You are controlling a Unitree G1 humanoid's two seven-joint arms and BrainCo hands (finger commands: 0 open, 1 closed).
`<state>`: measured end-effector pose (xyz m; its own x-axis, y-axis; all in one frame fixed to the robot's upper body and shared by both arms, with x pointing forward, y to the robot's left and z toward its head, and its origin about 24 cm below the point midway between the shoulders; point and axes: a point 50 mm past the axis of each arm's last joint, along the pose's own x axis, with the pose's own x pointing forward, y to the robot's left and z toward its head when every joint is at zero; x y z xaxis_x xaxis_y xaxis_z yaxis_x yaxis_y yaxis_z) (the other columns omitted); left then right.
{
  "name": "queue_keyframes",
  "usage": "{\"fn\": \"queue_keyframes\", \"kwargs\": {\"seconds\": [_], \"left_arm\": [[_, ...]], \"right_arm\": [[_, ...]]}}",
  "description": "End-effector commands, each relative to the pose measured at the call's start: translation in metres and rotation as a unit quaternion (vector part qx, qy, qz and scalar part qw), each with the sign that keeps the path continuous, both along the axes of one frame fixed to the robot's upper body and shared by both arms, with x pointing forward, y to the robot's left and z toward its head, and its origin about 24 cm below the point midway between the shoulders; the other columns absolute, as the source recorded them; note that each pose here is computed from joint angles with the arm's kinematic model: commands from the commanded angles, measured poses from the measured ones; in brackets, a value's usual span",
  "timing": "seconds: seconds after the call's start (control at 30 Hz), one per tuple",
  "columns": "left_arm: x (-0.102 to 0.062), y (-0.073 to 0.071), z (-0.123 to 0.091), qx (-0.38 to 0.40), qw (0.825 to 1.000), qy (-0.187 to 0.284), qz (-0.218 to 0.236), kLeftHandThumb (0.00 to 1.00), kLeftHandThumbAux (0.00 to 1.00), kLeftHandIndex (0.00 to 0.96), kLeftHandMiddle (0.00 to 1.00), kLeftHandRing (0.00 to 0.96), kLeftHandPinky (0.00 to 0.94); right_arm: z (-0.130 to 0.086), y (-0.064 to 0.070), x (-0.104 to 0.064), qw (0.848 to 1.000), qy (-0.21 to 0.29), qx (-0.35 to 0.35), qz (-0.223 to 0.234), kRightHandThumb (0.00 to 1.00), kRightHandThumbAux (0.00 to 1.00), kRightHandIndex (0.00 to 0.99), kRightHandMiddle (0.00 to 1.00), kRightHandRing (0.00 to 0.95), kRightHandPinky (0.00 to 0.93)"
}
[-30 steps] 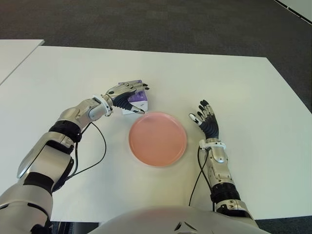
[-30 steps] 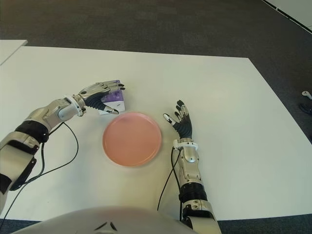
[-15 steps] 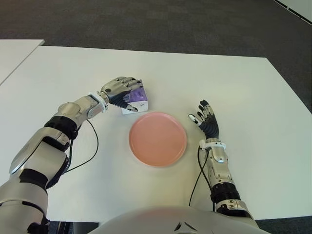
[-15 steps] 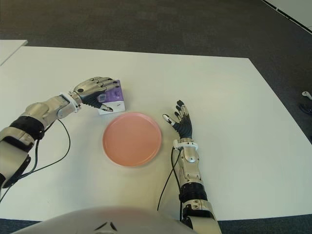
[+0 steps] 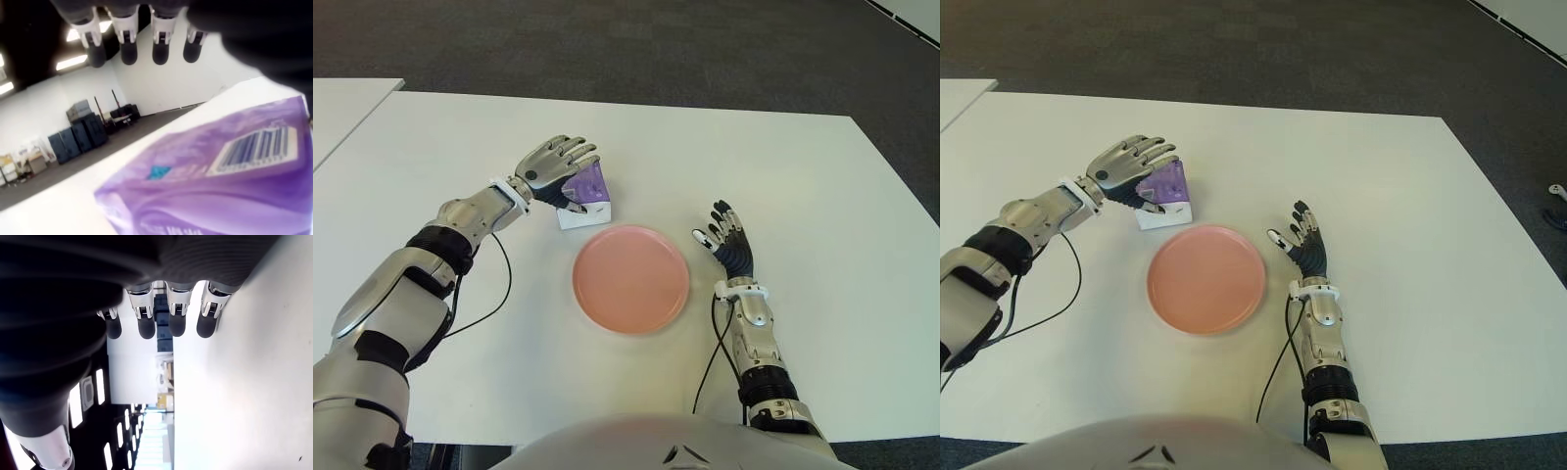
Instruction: Put the tissue paper into the plate.
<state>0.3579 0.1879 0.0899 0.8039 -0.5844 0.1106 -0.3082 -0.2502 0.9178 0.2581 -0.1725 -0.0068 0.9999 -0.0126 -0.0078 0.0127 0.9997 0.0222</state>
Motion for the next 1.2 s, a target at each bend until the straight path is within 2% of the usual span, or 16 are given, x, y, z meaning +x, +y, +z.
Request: {"fn": "queue_keyframes", "kwargs": {"seconds": [0.03, 0.27, 0.43, 1.2], "left_arm": [[0.000, 0.005, 0.000, 0.020, 1.000, -0.019, 0.003, 0.034, 0.336, 0.000, 0.000, 0.000, 0.000], [0.000, 0.007, 0.002, 0.014, 0.999, -0.034, 0.003, 0.027, 0.330, 0.000, 0.000, 0.000, 0.000], [-0.001, 0.008, 0.000, 0.010, 1.000, -0.027, -0.001, 0.026, 0.325, 0.000, 0.000, 0.000, 0.000], [-0.008, 0.004, -0.013, -0.031, 0.998, 0.058, -0.016, 0.041, 0.322, 0.000, 0.000, 0.000, 0.000]], "right_arm": [[-0.034, -0.002, -0.021, 0.996, 0.087, 0.013, -0.005, 0.000, 0.741, 0.000, 0.000, 0.000, 0.000], [-0.034, -0.002, -0.021, 0.996, 0.087, 0.013, 0.000, 0.000, 0.741, 0.000, 0.000, 0.000, 0.000], [-0.034, -0.002, -0.022, 0.996, 0.088, 0.016, 0.001, 0.000, 0.746, 0.000, 0.000, 0.000, 0.000], [-0.034, -0.004, -0.024, 0.995, 0.094, 0.019, -0.007, 0.000, 0.712, 0.000, 0.000, 0.000, 0.000]]}}
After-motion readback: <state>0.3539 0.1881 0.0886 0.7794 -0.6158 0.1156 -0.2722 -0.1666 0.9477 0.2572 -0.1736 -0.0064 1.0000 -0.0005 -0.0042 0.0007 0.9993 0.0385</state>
